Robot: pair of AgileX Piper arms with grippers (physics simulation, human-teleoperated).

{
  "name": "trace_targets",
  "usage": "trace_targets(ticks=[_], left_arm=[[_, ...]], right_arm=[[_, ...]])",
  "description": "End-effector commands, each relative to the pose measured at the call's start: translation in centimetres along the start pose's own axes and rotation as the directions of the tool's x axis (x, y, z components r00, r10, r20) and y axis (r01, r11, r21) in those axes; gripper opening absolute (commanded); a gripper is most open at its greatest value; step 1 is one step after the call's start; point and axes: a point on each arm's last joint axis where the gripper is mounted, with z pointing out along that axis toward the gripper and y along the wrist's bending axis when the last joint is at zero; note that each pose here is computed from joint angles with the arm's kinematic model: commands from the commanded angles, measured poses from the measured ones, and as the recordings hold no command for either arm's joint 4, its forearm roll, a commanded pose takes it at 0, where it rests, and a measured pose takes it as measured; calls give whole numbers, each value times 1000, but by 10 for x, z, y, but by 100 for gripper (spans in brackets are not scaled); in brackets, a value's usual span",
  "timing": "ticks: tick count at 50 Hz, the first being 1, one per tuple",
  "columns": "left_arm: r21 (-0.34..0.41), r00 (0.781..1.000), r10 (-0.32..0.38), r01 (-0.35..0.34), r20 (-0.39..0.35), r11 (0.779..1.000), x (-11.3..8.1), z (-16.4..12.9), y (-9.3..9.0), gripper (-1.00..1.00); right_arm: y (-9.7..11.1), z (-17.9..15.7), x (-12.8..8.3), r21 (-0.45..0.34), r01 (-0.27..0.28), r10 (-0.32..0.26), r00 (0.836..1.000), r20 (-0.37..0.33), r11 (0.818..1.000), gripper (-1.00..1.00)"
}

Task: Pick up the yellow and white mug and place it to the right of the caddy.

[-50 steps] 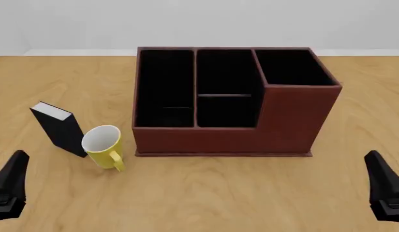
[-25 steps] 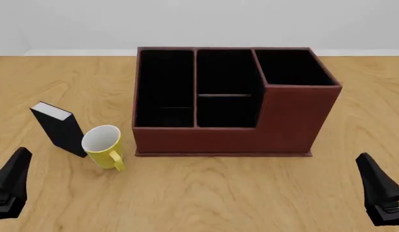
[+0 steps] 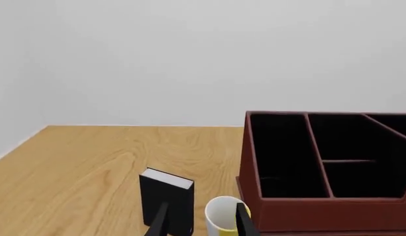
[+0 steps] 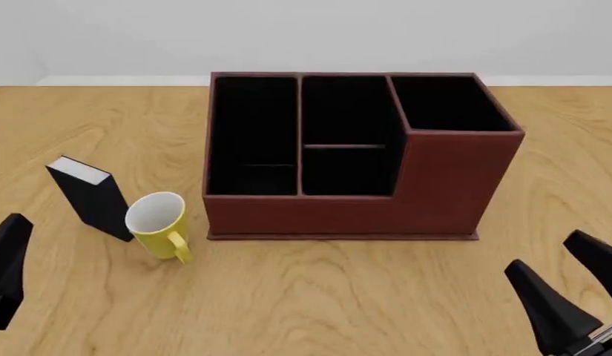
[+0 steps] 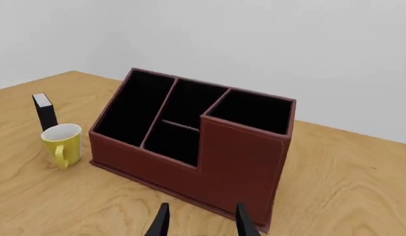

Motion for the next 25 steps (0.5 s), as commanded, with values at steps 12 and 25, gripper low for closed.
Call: trace_targets(ticks=[12,25], left_arm=[[-2,1000,9,-9,26,1000,-27,-5,-1,100],[-12,999,9,-8,36,1000,-34,-7,0,100]], right_arm=[[9,0,2,-170,22,-22,1000,1,985,100],[14,0,10,-232,37,-39,999,-1,972,100]])
